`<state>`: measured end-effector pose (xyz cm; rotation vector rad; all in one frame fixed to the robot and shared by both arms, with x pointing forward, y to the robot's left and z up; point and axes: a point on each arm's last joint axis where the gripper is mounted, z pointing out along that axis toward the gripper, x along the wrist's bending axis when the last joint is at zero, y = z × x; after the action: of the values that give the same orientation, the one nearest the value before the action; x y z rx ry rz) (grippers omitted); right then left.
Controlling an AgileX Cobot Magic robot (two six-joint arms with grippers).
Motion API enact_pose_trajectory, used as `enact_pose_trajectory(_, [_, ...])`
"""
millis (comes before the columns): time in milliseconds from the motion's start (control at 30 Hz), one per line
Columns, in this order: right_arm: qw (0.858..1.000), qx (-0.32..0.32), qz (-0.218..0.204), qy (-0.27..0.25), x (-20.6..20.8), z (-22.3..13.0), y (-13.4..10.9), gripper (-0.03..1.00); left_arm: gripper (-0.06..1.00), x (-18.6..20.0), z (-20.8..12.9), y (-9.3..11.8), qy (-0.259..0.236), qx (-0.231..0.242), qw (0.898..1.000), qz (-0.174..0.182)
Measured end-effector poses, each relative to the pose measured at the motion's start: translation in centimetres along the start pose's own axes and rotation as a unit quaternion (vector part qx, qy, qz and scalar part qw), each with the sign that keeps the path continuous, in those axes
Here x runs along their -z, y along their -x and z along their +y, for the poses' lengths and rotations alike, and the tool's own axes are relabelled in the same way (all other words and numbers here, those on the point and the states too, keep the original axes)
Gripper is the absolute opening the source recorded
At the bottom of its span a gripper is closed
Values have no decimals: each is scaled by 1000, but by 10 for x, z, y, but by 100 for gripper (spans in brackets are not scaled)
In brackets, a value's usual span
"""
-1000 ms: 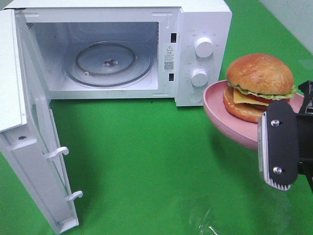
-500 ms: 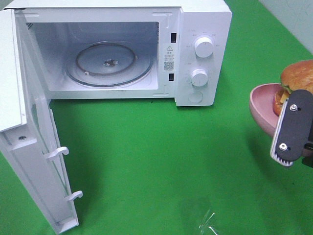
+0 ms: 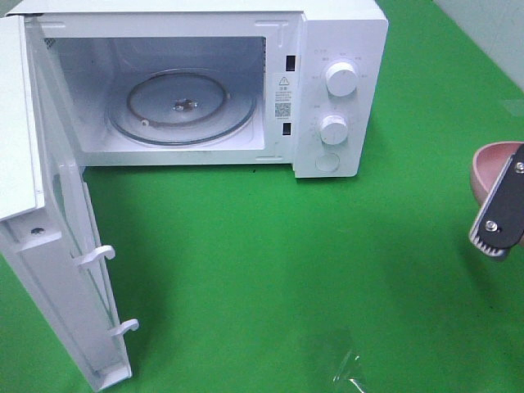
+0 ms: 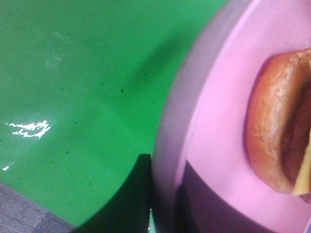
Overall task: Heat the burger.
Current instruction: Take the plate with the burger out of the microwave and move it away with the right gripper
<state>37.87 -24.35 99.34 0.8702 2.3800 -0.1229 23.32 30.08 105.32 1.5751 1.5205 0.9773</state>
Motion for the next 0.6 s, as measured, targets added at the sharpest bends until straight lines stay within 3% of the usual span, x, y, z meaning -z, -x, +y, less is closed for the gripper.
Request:
enact_pose_trajectory(367, [997,-74,-13,-15,-2,-1,2,9,97,0,0,0,0,0,1000,0])
enact_pose_trajectory(433, [996,-79,-18,-34,-5,0,1,9,97,0,0,0,0,0,1000,0])
enact_pose_trajectory(500, [992,-92,-23,-85,-17,3,-5,9,97,0,0,0,0,0,1000,0])
enact_pose_trajectory(600, [990,-102,-25,-99,-21,6,-10,9,97,0,0,0,0,0,1000,0])
